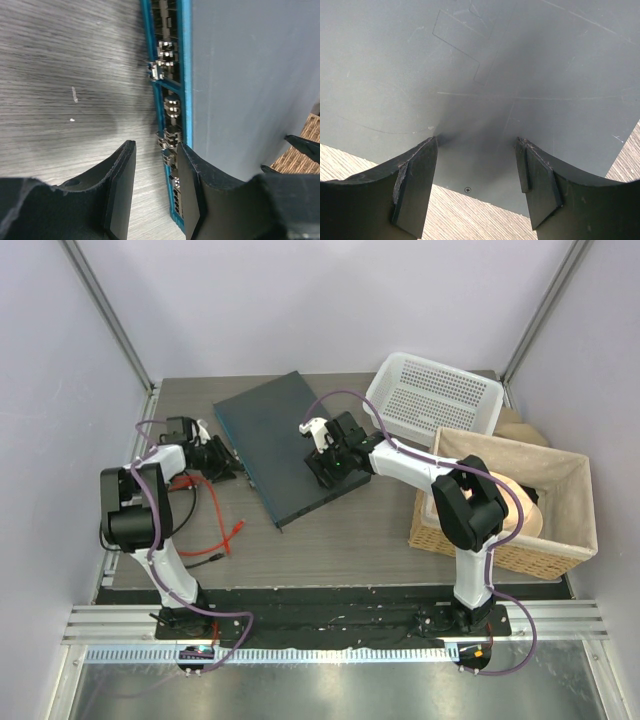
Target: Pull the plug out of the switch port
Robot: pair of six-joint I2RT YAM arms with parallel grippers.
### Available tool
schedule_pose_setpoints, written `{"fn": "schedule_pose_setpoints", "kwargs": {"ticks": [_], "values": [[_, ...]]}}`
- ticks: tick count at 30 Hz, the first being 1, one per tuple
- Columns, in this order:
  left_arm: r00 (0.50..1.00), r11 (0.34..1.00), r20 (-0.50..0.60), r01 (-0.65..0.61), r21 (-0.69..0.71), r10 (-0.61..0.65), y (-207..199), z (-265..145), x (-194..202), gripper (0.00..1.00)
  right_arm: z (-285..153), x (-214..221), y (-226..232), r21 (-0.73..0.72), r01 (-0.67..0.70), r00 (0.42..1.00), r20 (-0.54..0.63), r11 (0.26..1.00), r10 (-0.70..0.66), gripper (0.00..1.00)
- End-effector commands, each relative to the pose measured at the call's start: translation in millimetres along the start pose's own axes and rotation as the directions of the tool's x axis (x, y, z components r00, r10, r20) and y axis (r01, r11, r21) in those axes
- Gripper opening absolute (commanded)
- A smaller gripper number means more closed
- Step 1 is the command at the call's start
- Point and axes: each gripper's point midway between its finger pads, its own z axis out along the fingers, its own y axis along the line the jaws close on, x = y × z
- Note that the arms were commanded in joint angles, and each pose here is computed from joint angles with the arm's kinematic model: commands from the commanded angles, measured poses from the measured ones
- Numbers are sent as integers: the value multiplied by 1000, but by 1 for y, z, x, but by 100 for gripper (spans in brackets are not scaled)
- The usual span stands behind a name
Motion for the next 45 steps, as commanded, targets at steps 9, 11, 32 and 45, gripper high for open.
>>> {"fn": "schedule_pose_setpoints", "kwargs": {"ticks": [9, 11, 32, 45], "values": [[1000, 999, 13, 5, -32, -5, 6, 9, -11, 43, 14, 18, -1, 11, -8, 998, -58, 1000, 9, 71], [1000, 992, 13, 29, -122, -28, 14, 6, -10, 43, 14, 17, -2, 13, -8, 998, -56, 1000, 9, 71], [992, 835, 122, 36, -550, 37, 81, -51, -1, 47, 15, 16, -1, 9, -9, 998, -56, 1000, 9, 71], [952, 959, 116, -282, -36, 284, -24, -30, -29, 57, 12, 19, -2, 16, 0, 998, -58, 1000, 1, 71]]}}
